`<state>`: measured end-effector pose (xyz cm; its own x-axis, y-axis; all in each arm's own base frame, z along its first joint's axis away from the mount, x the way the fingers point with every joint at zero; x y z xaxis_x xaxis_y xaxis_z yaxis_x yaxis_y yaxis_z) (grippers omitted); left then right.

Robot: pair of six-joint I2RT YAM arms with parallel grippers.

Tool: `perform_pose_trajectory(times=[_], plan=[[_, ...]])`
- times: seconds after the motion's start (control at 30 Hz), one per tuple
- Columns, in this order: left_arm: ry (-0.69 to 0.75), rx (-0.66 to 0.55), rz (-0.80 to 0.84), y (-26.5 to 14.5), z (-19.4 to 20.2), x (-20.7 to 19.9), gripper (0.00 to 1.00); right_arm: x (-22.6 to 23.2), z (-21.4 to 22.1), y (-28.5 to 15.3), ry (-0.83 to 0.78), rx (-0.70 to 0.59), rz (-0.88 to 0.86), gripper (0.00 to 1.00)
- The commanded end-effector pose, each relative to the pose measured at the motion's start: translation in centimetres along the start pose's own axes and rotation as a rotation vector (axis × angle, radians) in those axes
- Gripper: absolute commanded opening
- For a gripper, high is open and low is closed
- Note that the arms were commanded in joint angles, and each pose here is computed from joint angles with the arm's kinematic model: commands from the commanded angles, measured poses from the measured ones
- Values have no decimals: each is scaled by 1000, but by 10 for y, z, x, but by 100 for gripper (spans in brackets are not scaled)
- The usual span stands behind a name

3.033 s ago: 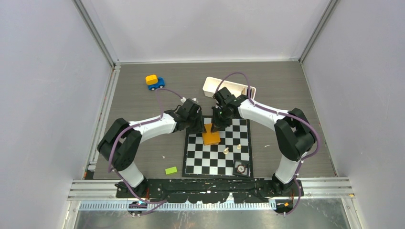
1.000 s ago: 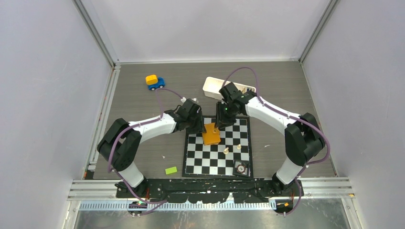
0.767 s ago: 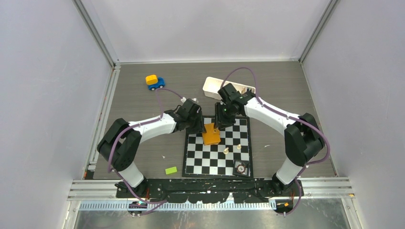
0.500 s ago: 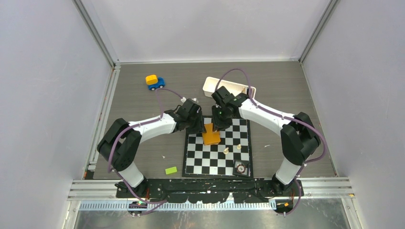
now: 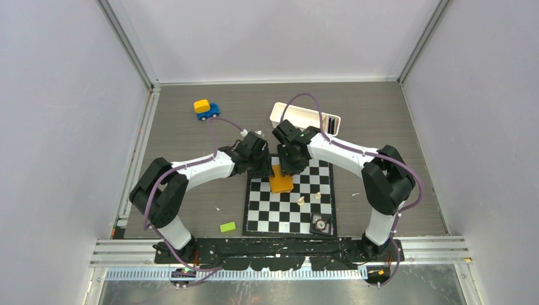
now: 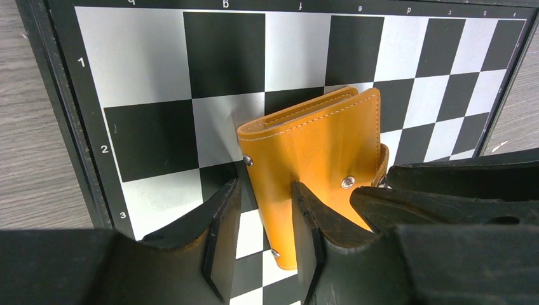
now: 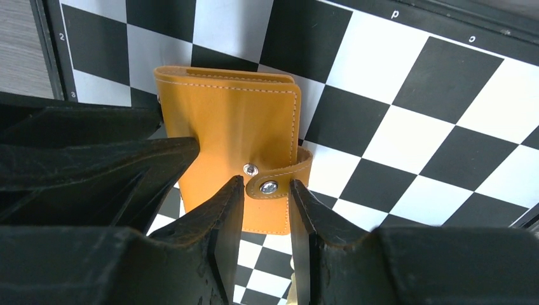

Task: Put the credit cards into the card holder
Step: Close the card holder at the center of the board.

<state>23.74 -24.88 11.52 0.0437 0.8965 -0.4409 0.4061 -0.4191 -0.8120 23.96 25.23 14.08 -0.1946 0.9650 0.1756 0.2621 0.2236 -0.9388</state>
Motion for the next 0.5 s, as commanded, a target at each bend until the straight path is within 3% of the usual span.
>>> perform_pose_trajectory(times=[0.0,0.47], plan=[[27,2,-9,-7,1,0,36,8,-13,-5,-25,-76,44,37],[24,8,-5,-6,1,0,36,8,-12,-13,-53,-121,137,21]])
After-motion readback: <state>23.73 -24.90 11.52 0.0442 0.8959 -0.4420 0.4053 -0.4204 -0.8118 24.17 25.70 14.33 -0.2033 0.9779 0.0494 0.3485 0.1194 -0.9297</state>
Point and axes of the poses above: each gripper's point midway between its finger pads, its own y axis out along the fingers, its own x axis along the line the jaws close on, z = x × y, the point moved 8 cm from there along -y, back along the fingers
